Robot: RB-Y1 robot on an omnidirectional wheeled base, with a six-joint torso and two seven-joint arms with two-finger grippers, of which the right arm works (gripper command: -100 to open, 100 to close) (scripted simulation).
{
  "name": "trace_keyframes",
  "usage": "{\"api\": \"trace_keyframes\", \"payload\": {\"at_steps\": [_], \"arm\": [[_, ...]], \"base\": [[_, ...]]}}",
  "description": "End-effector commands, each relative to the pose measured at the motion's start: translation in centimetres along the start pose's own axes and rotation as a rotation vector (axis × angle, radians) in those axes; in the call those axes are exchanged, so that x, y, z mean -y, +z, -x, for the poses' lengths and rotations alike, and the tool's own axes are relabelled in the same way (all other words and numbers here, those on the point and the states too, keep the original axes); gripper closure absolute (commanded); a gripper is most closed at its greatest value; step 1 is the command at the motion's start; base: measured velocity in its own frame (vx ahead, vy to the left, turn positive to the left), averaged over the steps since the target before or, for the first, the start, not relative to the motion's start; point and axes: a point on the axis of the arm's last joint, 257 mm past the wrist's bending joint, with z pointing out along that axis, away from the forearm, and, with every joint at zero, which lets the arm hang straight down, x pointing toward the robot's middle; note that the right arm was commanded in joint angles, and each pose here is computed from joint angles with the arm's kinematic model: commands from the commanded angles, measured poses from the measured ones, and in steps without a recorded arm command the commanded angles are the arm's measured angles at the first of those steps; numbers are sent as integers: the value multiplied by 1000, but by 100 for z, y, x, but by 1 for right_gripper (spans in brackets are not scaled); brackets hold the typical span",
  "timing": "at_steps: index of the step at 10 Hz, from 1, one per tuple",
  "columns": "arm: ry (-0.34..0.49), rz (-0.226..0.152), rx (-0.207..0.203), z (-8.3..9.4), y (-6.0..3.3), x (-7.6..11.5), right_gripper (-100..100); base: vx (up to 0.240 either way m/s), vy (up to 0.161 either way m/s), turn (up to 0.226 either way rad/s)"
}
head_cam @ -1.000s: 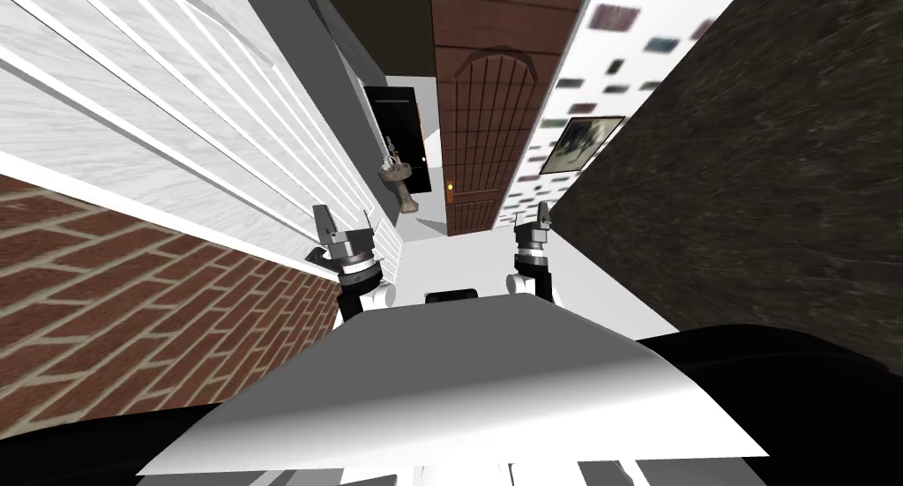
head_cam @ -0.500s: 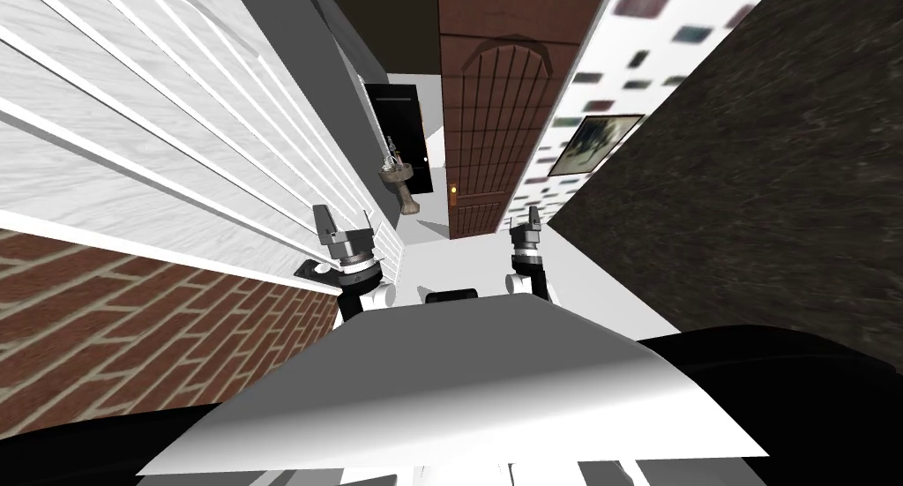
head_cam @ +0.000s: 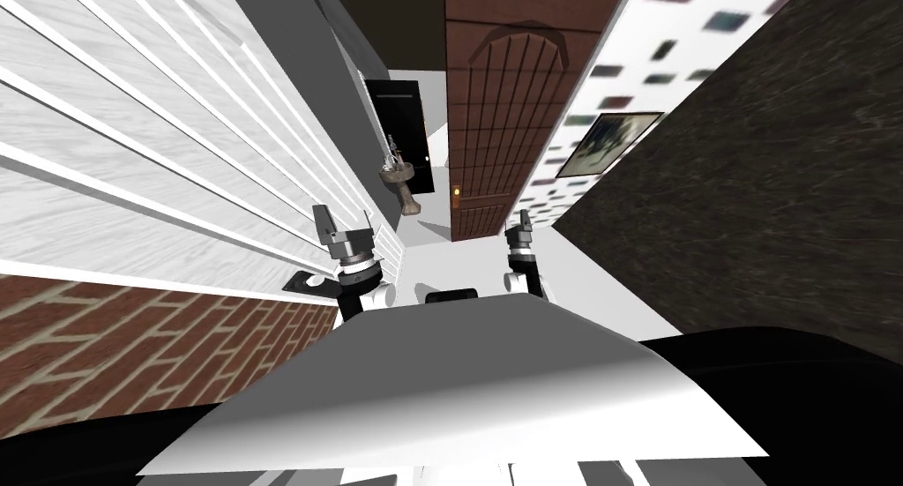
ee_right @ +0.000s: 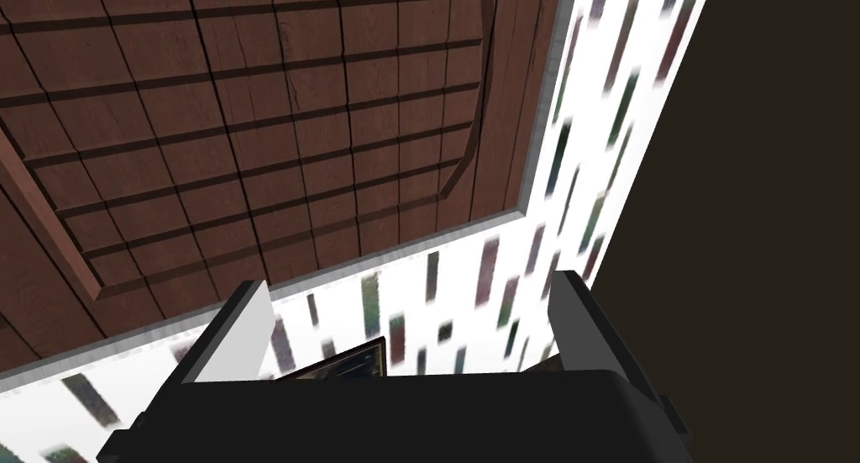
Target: Pull the door open
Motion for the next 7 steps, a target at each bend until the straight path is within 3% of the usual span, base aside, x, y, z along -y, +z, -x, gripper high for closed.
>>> {"api": "trace_keyframes", "payload": {"at_steps": [1,7], "arm": [[3,-31,-14,-24,12,165,-100],[7,-120,-47,-46,21,633,-100]], "base": [[152,47,44],[130,41,27]]}}
